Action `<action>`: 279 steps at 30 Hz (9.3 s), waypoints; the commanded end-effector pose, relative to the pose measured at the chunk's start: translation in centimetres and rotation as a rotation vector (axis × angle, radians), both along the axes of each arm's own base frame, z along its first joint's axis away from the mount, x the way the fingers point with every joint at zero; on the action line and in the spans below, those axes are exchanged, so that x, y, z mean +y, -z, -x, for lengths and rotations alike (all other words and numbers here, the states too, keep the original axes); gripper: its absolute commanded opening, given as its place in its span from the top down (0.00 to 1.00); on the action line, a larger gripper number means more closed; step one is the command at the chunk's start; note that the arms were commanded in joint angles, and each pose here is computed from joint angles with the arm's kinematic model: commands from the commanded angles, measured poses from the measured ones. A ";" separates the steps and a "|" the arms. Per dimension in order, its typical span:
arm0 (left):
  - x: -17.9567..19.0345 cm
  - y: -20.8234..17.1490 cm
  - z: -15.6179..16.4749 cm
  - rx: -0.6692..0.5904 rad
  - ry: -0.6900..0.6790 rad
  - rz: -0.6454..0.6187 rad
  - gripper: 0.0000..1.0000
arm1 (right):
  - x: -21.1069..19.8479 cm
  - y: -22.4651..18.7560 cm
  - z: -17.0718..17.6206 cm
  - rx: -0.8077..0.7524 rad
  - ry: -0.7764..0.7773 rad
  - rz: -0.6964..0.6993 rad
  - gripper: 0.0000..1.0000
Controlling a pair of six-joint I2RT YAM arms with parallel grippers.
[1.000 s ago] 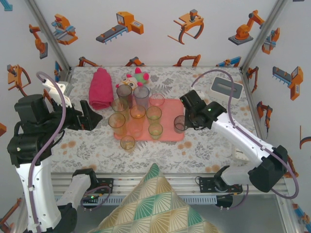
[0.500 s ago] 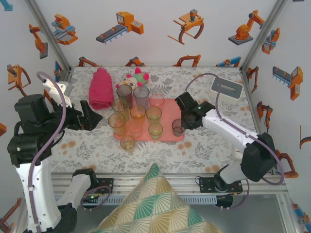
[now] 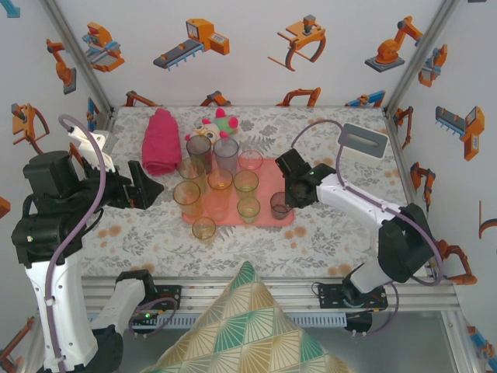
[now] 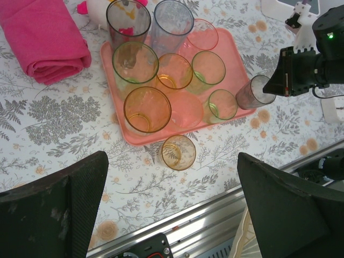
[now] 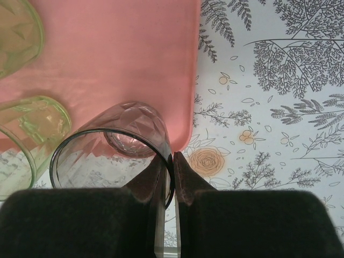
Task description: Place the glasses into the tray
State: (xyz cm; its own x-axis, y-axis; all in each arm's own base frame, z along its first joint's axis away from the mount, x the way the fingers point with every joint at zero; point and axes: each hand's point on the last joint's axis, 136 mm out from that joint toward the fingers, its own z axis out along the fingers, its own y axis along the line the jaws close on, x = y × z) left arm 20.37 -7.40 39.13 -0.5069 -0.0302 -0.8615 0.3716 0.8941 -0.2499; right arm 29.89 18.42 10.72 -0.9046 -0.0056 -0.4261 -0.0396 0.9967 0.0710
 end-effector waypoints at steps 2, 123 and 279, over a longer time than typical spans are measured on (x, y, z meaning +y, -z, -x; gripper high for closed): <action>-0.3 -0.8 0.4 -0.025 0.024 -0.005 0.03 | 0.3 0.3 -0.3 -0.011 -0.003 0.003 0.87; -0.1 -2.1 0.9 -0.057 -0.012 0.039 0.03 | 22.7 -4.2 8.8 -0.142 -0.255 -0.174 0.61; -0.1 -1.3 0.4 -0.074 0.023 -0.031 0.03 | 0.7 -4.8 -9.7 -0.123 0.009 0.043 0.90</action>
